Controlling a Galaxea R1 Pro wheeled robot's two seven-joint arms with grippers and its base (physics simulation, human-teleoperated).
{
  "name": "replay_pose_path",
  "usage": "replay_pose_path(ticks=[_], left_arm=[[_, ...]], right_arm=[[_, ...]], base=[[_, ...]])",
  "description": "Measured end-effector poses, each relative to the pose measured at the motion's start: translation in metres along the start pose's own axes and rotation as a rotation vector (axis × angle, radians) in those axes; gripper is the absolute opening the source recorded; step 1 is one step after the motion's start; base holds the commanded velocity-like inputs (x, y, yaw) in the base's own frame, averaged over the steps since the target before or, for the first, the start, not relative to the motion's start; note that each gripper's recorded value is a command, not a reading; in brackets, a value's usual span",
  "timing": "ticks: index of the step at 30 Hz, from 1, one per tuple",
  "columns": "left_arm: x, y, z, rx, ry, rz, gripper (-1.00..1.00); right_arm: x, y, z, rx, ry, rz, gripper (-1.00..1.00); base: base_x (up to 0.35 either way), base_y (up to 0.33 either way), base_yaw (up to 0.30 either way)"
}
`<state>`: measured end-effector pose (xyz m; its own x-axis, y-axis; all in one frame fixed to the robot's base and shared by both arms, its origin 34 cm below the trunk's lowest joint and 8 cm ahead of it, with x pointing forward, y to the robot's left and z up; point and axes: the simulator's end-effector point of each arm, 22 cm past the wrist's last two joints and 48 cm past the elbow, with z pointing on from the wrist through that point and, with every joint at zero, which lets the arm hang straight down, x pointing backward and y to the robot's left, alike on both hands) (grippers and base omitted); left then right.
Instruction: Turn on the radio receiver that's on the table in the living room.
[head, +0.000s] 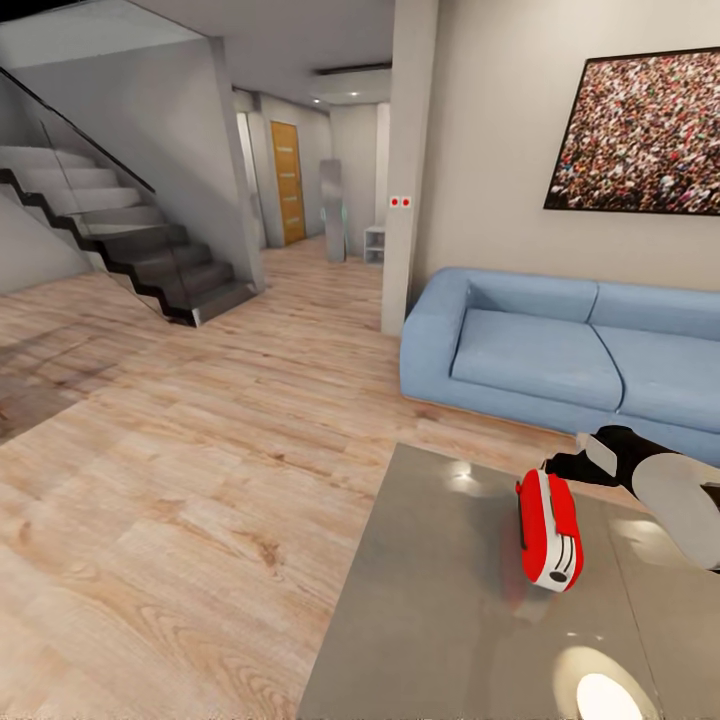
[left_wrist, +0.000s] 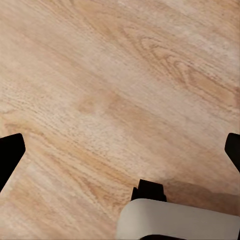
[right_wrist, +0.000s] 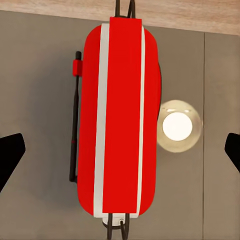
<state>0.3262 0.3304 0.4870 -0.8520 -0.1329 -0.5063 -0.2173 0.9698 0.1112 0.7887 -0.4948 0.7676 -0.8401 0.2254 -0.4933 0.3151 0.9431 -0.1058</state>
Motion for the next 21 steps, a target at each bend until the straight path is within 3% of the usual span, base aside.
replay_pose_path(ticks=[21], left_arm=[[0.013,0.002,0.0,-0.004,0.033,0.007,1.0]], right_arm=[[0.013,0.003,0.018,0.0,0.032,-0.008,1.0]], base=[[0.0,0.0,0.0]])
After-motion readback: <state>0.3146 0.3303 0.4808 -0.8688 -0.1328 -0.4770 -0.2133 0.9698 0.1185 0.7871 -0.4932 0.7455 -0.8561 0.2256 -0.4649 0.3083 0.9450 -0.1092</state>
